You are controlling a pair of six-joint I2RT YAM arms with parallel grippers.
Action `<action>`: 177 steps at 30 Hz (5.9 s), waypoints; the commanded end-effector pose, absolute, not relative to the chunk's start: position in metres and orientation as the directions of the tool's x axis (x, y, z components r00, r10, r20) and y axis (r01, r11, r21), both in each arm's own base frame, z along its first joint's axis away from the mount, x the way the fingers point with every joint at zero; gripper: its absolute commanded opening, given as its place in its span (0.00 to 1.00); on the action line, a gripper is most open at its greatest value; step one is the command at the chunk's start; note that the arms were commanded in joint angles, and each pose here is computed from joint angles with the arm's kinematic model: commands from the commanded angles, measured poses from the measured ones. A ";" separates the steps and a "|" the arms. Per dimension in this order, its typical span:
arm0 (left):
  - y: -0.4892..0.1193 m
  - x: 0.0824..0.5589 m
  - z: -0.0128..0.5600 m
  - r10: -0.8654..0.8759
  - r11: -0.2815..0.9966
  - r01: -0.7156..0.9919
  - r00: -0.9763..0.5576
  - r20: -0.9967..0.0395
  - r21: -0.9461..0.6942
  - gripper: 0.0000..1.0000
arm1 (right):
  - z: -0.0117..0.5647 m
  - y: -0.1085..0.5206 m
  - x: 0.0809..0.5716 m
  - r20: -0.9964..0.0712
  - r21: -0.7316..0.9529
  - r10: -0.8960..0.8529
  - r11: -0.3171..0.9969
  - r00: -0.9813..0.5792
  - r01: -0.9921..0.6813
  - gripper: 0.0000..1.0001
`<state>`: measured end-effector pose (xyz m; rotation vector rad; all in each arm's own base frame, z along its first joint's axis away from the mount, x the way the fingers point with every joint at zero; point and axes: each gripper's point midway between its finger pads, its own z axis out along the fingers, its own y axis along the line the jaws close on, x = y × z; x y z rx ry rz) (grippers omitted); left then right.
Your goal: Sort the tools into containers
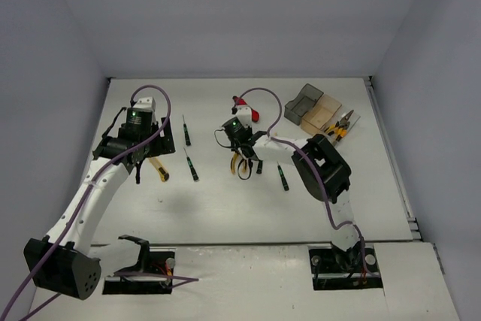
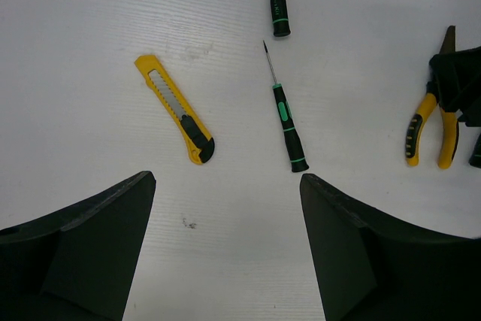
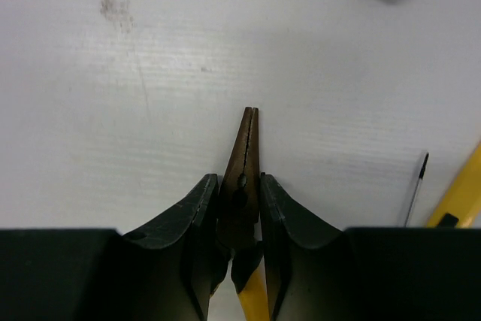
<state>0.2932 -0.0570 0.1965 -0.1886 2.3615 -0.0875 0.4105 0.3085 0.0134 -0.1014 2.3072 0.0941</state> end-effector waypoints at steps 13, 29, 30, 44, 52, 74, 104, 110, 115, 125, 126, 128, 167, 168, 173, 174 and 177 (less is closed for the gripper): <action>-0.060 0.300 0.207 -0.189 0.981 -0.109 -0.677 -0.711 -0.157 0.75 | -0.002 0.277 0.295 -0.566 0.045 -0.306 0.916 -0.765 -0.400 0.18; -0.061 0.300 0.205 -0.186 0.982 -0.107 -0.683 -0.706 -0.156 0.75 | -0.017 0.261 0.275 -0.466 -0.030 -0.335 0.931 -0.819 -0.364 0.37; -0.061 0.300 0.205 -0.185 0.982 -0.107 -0.683 -0.707 -0.155 0.75 | -0.018 0.259 0.274 -0.458 -0.035 -0.338 0.931 -0.822 -0.363 0.36; -0.060 0.300 0.206 -0.186 0.982 -0.107 -0.681 -0.709 -0.155 0.75 | 0.029 0.270 0.291 -0.546 -0.022 -0.297 0.940 -0.783 -0.341 0.00; -0.060 0.300 0.207 -0.187 0.982 -0.108 -0.677 -0.712 -0.155 0.75 | 0.137 0.269 0.328 -0.765 0.020 -0.139 0.971 -0.629 -0.238 0.00; -0.057 0.299 0.212 -0.190 0.982 -0.115 -0.662 -0.725 -0.153 0.75 | 0.232 -0.083 0.454 -0.914 0.251 0.398 0.716 -0.085 0.652 0.00; -0.053 0.300 0.209 -0.193 0.981 -0.127 -0.668 -0.718 -0.145 0.75 | 0.142 -0.103 0.496 -0.896 0.203 0.420 0.677 -0.145 0.707 0.00; -0.054 0.300 0.209 -0.194 0.981 -0.124 -0.667 -0.719 -0.149 0.75 | 0.163 -0.087 0.487 -0.909 0.196 0.388 0.720 -0.152 0.666 0.42; -0.054 0.300 0.210 -0.197 0.980 -0.124 -0.665 -0.720 -0.153 0.75 | 0.184 -0.080 0.471 -0.916 0.198 0.373 0.742 -0.149 0.640 0.57; -0.055 0.299 0.212 -0.199 0.980 -0.113 -0.665 -0.720 -0.166 0.75 | 0.165 0.055 0.405 -0.828 0.135 0.244 0.961 -0.505 0.242 0.56; -0.056 0.300 0.213 -0.199 0.979 -0.111 -0.665 -0.720 -0.169 0.75 | 0.153 0.066 0.391 -0.805 0.133 0.227 0.969 -0.548 0.207 0.56; -0.057 0.299 0.212 -0.198 0.979 -0.103 -0.668 -0.717 -0.175 0.75 | 0.132 0.088 0.366 -0.757 0.146 0.197 0.980 -0.623 0.133 0.55; -0.059 0.300 0.208 -0.200 0.978 -0.097 -0.684 -0.702 -0.185 0.75 | 0.062 0.164 0.301 -0.568 0.045 -0.037 0.996 -0.822 -0.076 0.00; -0.059 0.301 0.208 -0.201 0.978 -0.097 -0.684 -0.701 -0.185 0.75 | 0.074 0.164 0.309 -0.598 0.057 -0.009 0.997 -0.801 -0.054 0.00; -0.059 0.300 0.207 -0.201 0.978 -0.098 -0.686 -0.700 -0.185 0.75 | 0.138 0.130 0.362 -0.727 0.131 0.202 0.979 -0.657 0.156 0.00; -0.059 0.300 0.207 -0.201 0.978 -0.099 -0.686 -0.700 -0.184 0.75 | 0.149 0.119 0.373 -0.745 0.144 0.242 0.968 -0.621 0.204 0.00; -0.058 0.300 0.206 -0.202 0.978 -0.103 -0.685 -0.700 -0.182 0.75 | 0.171 0.080 0.405 -0.791 0.168 0.339 0.921 -0.509 0.352 0.00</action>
